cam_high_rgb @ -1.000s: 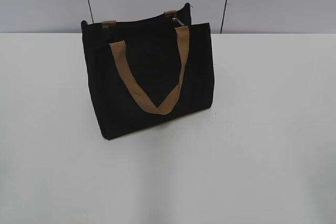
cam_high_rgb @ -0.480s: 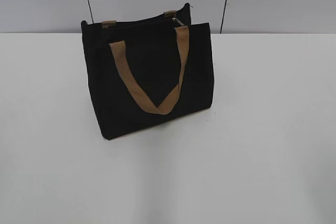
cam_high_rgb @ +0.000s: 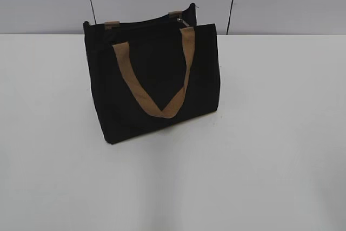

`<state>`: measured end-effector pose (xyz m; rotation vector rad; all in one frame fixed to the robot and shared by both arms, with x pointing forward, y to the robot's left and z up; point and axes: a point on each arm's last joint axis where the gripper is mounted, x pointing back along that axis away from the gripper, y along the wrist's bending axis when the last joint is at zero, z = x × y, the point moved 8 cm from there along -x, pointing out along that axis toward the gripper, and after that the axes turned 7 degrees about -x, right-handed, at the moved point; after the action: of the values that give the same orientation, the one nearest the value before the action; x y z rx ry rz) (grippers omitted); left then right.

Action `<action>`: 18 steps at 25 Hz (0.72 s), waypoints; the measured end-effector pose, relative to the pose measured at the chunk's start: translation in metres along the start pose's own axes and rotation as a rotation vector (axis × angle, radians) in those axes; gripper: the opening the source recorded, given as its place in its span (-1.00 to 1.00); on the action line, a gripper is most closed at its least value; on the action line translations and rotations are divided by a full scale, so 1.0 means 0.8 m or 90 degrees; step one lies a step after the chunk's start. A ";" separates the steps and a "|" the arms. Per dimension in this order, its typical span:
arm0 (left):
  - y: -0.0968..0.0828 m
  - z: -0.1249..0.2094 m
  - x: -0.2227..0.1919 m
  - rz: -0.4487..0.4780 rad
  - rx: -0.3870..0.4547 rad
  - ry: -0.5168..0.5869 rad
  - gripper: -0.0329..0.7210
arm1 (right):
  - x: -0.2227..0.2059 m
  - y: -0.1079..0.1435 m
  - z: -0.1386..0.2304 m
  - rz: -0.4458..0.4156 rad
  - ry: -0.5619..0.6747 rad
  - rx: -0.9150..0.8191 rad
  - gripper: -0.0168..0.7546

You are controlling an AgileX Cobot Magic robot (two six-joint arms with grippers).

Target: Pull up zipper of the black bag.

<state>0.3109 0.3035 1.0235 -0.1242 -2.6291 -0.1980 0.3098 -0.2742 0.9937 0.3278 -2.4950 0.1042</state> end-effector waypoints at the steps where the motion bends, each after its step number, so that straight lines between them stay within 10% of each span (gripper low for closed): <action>1: 0.002 0.000 0.003 -0.011 0.006 -0.009 0.33 | 0.002 -0.001 0.000 0.005 -0.009 -0.004 0.40; 18: 0.005 0.002 0.013 -0.037 0.021 -0.040 0.26 | 0.014 -0.006 -0.001 0.063 -0.064 -0.047 0.40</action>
<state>0.3015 0.3082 1.0279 -0.0441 -2.6998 -0.1723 0.3026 -0.2815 1.0009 0.1827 -2.6076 0.0363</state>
